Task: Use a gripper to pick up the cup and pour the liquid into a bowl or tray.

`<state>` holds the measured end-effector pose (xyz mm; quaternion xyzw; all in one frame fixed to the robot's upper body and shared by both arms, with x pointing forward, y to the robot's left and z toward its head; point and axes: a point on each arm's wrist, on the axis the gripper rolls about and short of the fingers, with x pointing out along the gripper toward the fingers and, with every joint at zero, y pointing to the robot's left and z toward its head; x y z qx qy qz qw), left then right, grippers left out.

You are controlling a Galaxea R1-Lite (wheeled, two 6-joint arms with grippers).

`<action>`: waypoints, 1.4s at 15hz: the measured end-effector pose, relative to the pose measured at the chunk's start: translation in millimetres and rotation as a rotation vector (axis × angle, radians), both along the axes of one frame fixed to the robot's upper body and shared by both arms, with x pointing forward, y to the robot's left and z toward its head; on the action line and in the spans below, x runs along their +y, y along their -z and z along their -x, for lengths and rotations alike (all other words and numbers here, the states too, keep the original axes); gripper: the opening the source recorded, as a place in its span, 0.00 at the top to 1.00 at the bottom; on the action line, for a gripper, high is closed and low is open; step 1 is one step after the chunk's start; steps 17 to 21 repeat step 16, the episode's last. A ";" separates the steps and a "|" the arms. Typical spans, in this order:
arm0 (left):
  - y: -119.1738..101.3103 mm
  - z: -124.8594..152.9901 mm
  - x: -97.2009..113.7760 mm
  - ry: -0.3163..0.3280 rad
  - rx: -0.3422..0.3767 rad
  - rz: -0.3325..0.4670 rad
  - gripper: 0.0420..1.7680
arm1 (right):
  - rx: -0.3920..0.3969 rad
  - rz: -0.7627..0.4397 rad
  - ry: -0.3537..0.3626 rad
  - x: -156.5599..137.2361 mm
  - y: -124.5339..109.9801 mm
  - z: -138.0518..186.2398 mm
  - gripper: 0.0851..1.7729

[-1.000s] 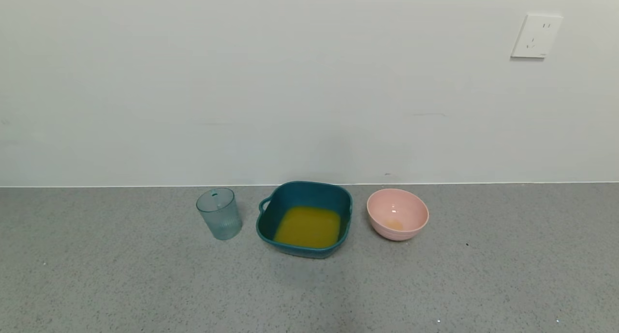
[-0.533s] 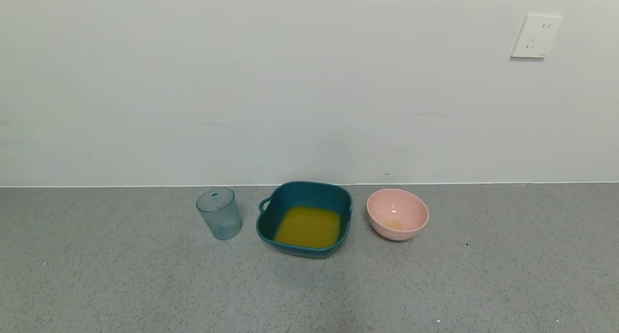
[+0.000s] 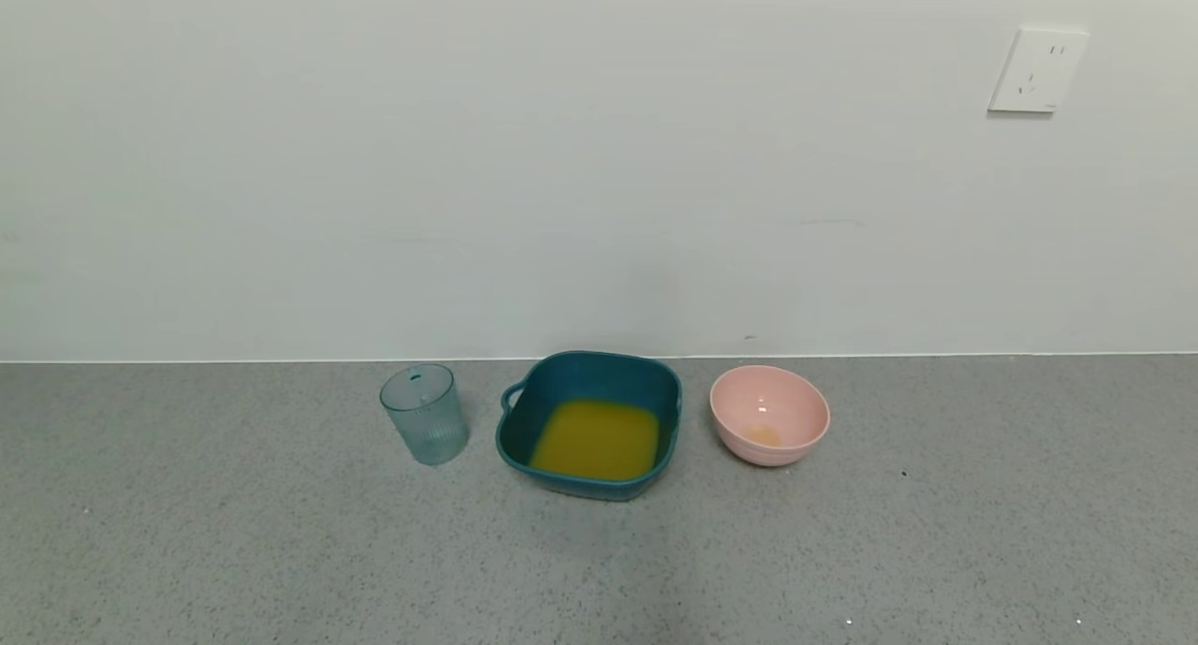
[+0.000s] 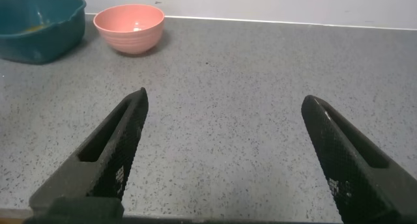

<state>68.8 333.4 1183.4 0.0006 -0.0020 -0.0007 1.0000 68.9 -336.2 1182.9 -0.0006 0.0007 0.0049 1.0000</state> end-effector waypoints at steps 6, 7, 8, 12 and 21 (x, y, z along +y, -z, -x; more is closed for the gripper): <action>0.4 -0.1 0.0 -0.001 0.001 0.001 0.03 | 0.000 0.000 0.000 0.0 0.0 0.0 0.04; 0.4 -0.1 0.0 -0.001 0.001 0.001 0.03 | 0.000 0.000 0.000 0.0 0.0 0.0 0.04; 0.4 -0.1 0.0 -0.001 0.001 0.001 0.03 | 0.000 0.000 0.000 0.0 0.0 0.0 0.04; 0.1 0.0 0.0 -0.001 0.000 0.000 0.03 | 0.000 0.000 0.000 0.0 0.0 0.0 0.04; 0.1 0.0 0.0 -0.001 0.000 0.000 0.03 | 0.005 -0.004 0.002 0.0 0.3 0.1 0.04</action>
